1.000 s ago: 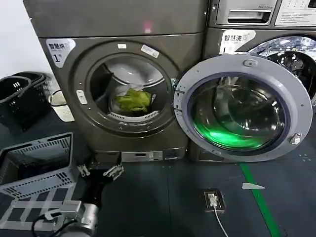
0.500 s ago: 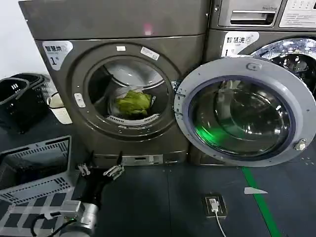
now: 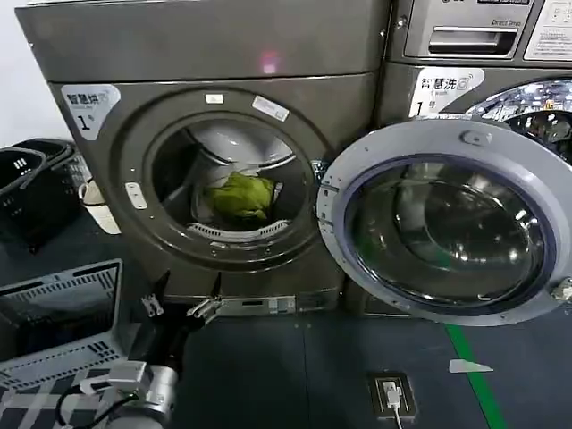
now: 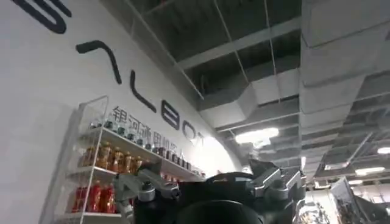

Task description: Grasp the clothes from the dryer.

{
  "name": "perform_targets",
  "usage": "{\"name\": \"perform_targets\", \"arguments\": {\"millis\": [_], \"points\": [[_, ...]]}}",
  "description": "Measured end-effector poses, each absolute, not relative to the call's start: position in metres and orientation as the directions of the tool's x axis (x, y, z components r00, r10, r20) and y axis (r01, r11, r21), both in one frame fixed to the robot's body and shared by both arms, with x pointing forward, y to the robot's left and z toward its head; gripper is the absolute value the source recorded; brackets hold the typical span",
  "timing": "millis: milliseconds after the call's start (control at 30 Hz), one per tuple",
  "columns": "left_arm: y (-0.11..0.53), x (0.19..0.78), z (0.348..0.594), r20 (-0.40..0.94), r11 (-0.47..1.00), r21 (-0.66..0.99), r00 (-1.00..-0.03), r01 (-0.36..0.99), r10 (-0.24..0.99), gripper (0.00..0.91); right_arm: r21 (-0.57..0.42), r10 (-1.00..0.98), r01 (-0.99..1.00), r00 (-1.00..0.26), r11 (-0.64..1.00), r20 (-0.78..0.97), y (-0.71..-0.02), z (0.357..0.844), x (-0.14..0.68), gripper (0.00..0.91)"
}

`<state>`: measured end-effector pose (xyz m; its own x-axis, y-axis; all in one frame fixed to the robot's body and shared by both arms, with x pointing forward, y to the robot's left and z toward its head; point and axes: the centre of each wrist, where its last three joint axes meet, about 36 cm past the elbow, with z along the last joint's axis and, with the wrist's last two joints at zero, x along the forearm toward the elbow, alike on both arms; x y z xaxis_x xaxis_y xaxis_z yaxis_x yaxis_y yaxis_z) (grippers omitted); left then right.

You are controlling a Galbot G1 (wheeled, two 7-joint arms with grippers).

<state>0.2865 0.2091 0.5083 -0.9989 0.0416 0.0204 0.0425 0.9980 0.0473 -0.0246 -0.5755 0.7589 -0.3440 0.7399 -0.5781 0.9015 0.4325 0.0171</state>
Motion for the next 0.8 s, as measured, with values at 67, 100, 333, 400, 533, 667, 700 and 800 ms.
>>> {"name": "perform_targets", "arguments": {"millis": [67,100,333,400,533,667,700,800], "points": [[0.2094,0.2863,0.5081,0.022,0.998,0.048,-0.999,0.041,0.040,0.907,0.016,0.739,0.901,-0.345,0.433,-0.579,-0.5753,0.7588,-0.0244,0.907],[0.2097,0.2860,0.5082,0.022,0.998,0.048,-0.999,0.040,0.039,0.907,0.016,0.738,0.901,-0.345,0.434,-0.579,-0.5753,0.7589,-0.0242,0.907],[0.2107,0.2852,0.5094,0.019,0.998,0.047,-0.999,0.034,0.033,0.907,0.019,0.739,0.902,-0.341,0.431,-0.581,-0.5762,0.7585,-0.0266,0.907],[0.2106,0.2852,0.5096,0.019,0.998,0.046,-0.999,0.034,0.033,0.907,0.020,0.740,0.903,-0.339,0.429,-0.581,-0.5768,0.7581,-0.0274,0.907],[0.2106,0.2858,0.5093,0.019,0.998,0.046,-0.999,0.034,0.033,0.907,0.021,0.740,0.904,-0.336,0.427,-0.583,-0.5769,0.7581,-0.0281,0.907],[0.2107,0.2868,0.5092,0.018,0.998,0.046,-0.999,0.035,0.034,0.907,0.022,0.740,0.904,-0.334,0.426,-0.584,-0.5770,0.7577,-0.0284,0.907],[0.2110,0.2872,0.5091,0.018,0.998,0.046,-0.999,0.034,0.033,0.907,0.023,0.740,0.905,-0.333,0.426,-0.584,-0.5770,0.7576,-0.0284,0.907],[0.2112,0.2883,0.5078,0.020,0.998,0.046,-0.999,0.034,0.034,0.907,0.024,0.740,0.904,-0.333,0.426,-0.584,-0.5773,0.7573,-0.0279,0.907]]}}
